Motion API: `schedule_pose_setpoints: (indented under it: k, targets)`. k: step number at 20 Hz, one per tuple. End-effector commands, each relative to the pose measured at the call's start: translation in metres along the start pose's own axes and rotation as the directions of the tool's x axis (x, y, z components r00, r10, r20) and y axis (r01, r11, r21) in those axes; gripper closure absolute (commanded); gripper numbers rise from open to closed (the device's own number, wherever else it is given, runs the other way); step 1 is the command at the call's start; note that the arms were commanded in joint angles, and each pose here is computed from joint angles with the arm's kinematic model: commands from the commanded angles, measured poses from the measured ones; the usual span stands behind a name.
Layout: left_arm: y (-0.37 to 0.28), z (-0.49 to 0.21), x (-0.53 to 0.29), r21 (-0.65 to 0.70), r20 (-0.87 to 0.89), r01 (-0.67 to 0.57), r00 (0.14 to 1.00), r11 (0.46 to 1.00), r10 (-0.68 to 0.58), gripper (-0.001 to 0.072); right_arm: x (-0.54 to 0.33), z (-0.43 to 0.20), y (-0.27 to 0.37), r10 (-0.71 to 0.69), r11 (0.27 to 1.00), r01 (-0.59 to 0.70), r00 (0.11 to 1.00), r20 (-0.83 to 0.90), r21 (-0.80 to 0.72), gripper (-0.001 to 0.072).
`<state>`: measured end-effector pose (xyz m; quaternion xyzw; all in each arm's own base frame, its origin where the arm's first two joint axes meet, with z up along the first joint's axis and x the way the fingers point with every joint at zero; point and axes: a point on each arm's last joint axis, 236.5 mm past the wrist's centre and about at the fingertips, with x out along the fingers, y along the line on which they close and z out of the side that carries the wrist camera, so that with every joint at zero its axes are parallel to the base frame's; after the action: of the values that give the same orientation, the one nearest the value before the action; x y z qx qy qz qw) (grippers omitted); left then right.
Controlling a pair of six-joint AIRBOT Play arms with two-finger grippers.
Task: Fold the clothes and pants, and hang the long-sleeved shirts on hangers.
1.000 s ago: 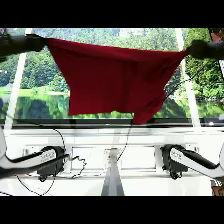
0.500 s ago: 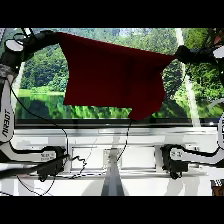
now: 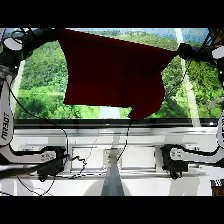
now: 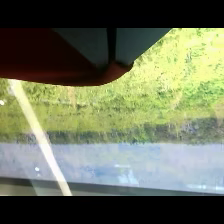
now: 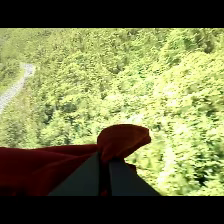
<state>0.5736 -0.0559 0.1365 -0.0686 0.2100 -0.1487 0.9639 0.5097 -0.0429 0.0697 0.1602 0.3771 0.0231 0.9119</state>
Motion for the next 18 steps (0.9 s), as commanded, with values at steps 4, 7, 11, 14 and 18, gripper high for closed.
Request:
schedule_pose_setpoints:
  k: [4,7,11,14,18]
  targets:
    - [0.005,-0.079,0.026,0.064,-0.227,0.051,0.973,0.997,-0.036,0.0688,0.01,-0.029,-0.01,-0.023,0.999,0.019,0.996,-0.091,-0.039,0.0698]
    - [0.011,-0.111,0.044,0.038,-0.282,0.052,0.959,0.998,-0.039,0.0689,0.024,-0.056,-0.019,-0.041,0.999,0.039,0.993,-0.115,-0.017,0.0698]
    - [0.012,-0.148,0.06,0.013,-0.348,0.062,0.936,0.998,-0.054,0.0688,0.037,-0.108,-0.027,-0.049,0.999,0.052,0.977,-0.209,0.008,0.0698]
    - [0.013,-0.161,0.064,0.003,-0.37,0.065,0.927,0.998,-0.059,0.0688,0.041,-0.123,-0.032,-0.059,0.998,0.065,0.973,-0.223,0.02,0.0698]
    - [0.01,-0.165,0.063,-0.006,-0.384,0.076,0.92,0.997,-0.072,0.0538,0.043,-0.112,-0.03,-0.05,0.997,0.061,0.983,-0.177,0.052,0.0603]
